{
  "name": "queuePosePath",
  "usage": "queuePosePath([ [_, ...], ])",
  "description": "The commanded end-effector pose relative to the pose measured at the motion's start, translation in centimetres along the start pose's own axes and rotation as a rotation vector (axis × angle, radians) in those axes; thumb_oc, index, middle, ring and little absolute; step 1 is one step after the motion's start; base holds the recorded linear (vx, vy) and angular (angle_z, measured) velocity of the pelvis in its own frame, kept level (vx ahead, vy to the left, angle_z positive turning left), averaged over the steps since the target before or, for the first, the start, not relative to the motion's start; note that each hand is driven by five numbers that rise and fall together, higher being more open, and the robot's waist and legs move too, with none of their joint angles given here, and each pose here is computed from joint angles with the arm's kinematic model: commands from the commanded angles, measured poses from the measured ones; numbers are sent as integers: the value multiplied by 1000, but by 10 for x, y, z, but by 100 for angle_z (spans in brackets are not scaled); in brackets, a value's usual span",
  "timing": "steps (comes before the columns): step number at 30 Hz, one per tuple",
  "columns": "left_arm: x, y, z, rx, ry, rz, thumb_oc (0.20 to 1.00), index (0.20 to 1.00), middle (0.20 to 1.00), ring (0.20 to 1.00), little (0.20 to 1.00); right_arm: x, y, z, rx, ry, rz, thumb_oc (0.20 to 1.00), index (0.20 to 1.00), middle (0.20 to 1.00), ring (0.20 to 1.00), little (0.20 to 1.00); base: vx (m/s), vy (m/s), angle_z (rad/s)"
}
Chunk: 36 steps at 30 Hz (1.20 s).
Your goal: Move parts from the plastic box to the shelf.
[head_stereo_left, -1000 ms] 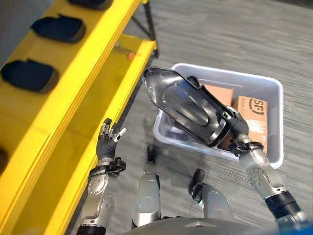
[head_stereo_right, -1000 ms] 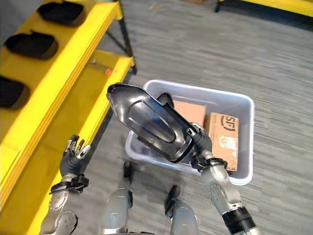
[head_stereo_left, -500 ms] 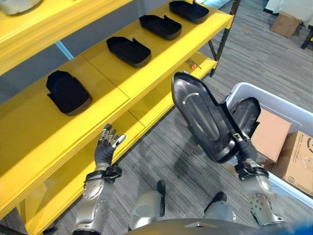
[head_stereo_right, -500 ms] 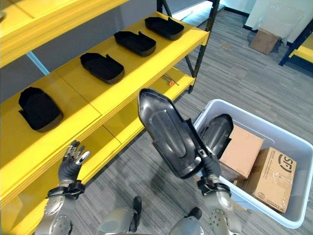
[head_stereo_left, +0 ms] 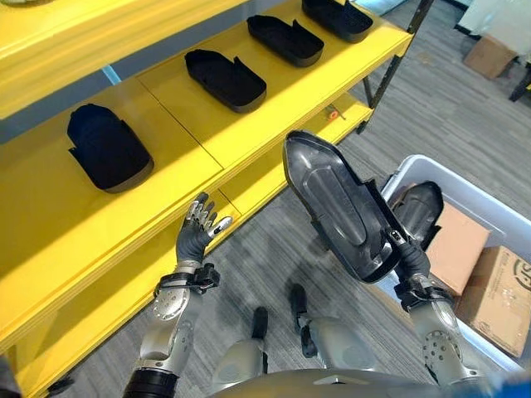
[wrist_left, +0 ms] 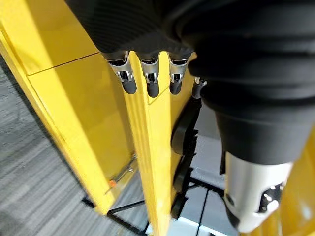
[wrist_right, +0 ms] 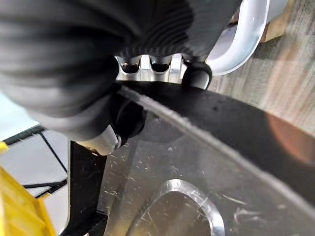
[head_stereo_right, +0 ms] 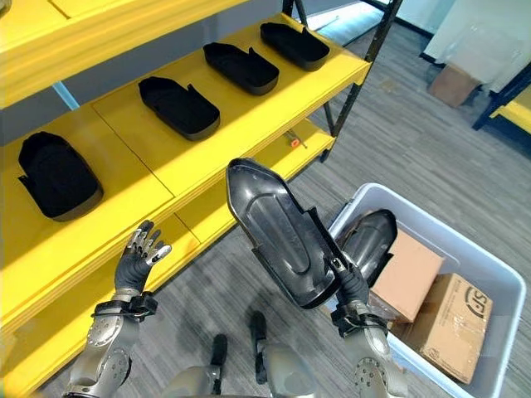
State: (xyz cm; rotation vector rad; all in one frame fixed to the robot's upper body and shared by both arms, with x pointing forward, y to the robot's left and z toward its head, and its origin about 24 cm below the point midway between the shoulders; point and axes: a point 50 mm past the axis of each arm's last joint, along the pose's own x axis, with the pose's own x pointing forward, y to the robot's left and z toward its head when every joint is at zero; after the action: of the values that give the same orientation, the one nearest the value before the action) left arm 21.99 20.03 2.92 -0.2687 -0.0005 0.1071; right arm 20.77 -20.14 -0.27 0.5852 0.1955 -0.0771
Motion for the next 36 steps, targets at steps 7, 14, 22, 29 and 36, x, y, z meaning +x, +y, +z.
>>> queuePosePath([
  [7,4,2,39,-4,-180,-20,1000,1000,1000,1000,1000,16,19,39,19,-172,102,200,200,200,200,200,-5,-24,23],
  [14,2,11,40,-16,-168,14,1000,1000,1000,1000,1000,-1,-7,36,58,-180,-25,200,200,200,200,200,51,196,84],
  [22,10,5,48,38,-189,-67,1000,1000,1000,1000,1000,-3,5,26,116,-162,21,200,200,200,200,200,164,327,17],
  [29,6,22,53,108,-188,-13,1000,1000,1000,1000,1000,6,24,16,140,-117,96,200,200,200,200,200,73,263,54],
  [36,-1,29,45,110,-148,18,1000,1000,1000,1000,1000,8,31,8,139,-71,135,200,200,200,200,200,113,254,-1],
])
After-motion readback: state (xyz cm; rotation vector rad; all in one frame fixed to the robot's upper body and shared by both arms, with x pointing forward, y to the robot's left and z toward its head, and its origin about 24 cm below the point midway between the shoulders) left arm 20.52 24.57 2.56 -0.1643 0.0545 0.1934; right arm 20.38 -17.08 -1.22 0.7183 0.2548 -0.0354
